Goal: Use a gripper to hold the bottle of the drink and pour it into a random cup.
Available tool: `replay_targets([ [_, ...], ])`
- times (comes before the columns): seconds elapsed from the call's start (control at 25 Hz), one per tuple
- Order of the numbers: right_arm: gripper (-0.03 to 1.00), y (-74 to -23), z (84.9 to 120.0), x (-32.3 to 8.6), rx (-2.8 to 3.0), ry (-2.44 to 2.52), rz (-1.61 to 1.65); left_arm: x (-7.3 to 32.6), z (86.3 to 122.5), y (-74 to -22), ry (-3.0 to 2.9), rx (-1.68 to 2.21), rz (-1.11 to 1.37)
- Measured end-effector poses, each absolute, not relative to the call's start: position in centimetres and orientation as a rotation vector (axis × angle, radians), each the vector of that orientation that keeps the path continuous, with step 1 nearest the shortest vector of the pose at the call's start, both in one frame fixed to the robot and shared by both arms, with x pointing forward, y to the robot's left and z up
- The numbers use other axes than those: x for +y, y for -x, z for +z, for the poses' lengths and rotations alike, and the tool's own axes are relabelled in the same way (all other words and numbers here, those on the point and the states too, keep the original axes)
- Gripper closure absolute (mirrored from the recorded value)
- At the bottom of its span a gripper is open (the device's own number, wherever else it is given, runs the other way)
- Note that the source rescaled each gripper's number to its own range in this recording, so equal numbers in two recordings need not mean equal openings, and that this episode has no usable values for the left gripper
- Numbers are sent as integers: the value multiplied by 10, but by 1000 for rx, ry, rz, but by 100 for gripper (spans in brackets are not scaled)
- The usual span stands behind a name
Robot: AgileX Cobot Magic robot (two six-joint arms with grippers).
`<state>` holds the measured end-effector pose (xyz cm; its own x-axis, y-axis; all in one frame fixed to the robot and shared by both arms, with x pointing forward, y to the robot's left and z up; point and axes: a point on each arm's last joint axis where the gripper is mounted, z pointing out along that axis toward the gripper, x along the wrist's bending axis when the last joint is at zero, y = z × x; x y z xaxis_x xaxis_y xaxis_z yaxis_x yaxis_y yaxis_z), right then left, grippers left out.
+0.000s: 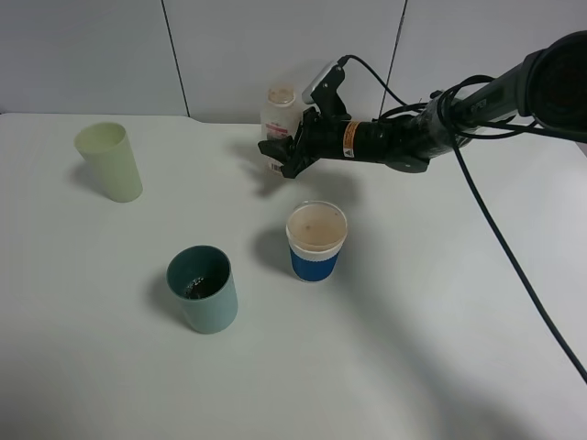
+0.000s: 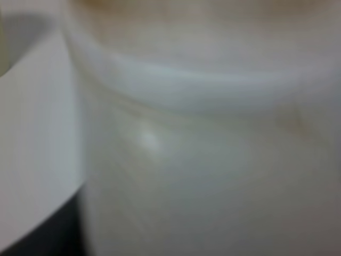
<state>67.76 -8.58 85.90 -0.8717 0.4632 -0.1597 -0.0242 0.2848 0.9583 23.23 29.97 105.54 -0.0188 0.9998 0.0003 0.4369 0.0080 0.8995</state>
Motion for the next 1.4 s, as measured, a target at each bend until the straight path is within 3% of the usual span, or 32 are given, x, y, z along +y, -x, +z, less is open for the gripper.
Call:
replay_targets([
  [0.08, 35, -678, 859, -86, 2151, -394, 1617, 300, 1055, -232, -1522, 1551, 971],
  [0.16, 27, -677, 859, -86, 2148, -391, 1622, 300, 1055, -232, -1522, 1551, 971],
  [0.44, 22, -677, 861, -85, 2136, -383, 1645, 300, 1055, -232, -1522, 1551, 971],
  [0.72, 1, -676, 868, -84, 2115, -396, 1714, 300, 1055, -232, -1522, 1551, 971],
  [1.4, -1, -669, 987, -90, 2045, -451, 1728, 300, 1055, -232, -1522, 1551, 971],
])
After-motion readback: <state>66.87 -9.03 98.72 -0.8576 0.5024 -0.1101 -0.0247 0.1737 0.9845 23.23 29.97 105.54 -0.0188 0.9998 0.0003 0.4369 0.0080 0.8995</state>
